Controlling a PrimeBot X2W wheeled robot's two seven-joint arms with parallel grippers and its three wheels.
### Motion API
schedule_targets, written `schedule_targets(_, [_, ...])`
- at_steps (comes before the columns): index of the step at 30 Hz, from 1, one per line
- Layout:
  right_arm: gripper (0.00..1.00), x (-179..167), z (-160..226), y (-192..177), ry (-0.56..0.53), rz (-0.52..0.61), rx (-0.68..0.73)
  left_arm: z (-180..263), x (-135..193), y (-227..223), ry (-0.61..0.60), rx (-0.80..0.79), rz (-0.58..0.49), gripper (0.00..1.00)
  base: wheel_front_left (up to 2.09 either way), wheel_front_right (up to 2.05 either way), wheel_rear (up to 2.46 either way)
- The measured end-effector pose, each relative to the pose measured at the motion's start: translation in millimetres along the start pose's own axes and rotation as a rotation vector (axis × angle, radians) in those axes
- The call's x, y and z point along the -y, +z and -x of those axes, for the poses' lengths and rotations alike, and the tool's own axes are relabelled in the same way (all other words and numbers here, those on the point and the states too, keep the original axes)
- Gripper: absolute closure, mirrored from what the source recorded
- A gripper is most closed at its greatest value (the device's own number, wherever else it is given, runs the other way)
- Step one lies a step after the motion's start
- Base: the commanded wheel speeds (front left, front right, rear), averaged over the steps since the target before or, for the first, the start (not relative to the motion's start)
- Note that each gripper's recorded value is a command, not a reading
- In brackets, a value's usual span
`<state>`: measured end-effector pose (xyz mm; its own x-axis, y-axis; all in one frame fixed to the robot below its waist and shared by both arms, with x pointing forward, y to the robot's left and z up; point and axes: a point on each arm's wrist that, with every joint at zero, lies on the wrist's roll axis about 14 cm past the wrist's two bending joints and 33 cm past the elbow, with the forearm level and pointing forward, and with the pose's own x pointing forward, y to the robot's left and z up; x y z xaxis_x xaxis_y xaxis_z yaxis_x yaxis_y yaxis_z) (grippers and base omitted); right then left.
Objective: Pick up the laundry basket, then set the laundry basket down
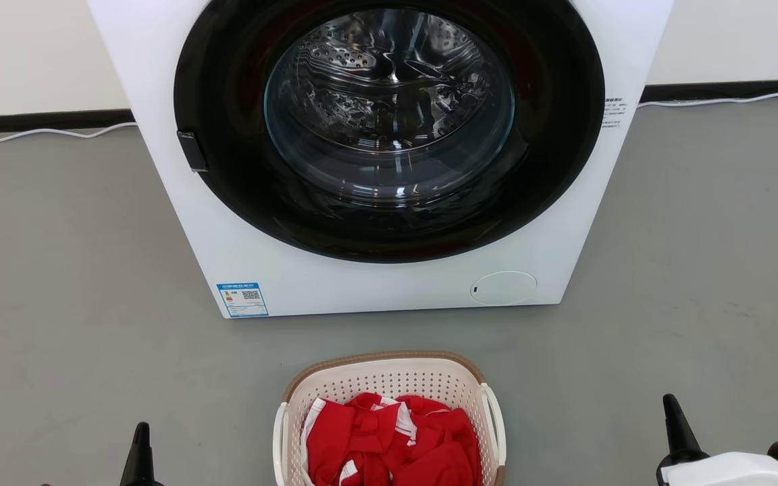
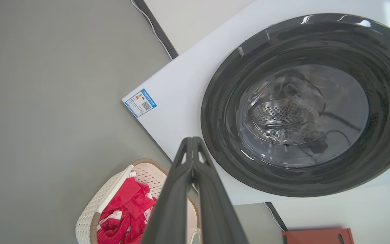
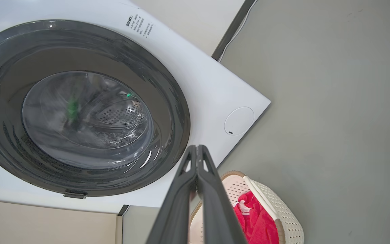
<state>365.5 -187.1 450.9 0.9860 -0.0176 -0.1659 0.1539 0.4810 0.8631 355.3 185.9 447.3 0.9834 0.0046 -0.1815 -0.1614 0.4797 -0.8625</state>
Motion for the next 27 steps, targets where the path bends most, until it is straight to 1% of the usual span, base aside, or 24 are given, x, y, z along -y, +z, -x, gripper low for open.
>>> schedule_targets(16, [1.00, -4, -1, 9, 0.010, -0.181, 0.009, -4, 6, 5, -0.015, -0.002, 0.173, 1.00, 0.00, 0.00, 0.00])
schedule_targets(18, [1.00, -5, -2, 10, 0.017, -0.211, 0.011, -4, 7, 5, -0.019, -0.004, 0.209, 1.00, 0.00, 0.00, 0.00])
schedule_targets(27, [1.00, -10, -4, 17, 0.034, -0.305, 0.021, -8, 14, 9, -0.042, -0.002, 0.292, 1.00, 0.00, 0.00, 0.00])
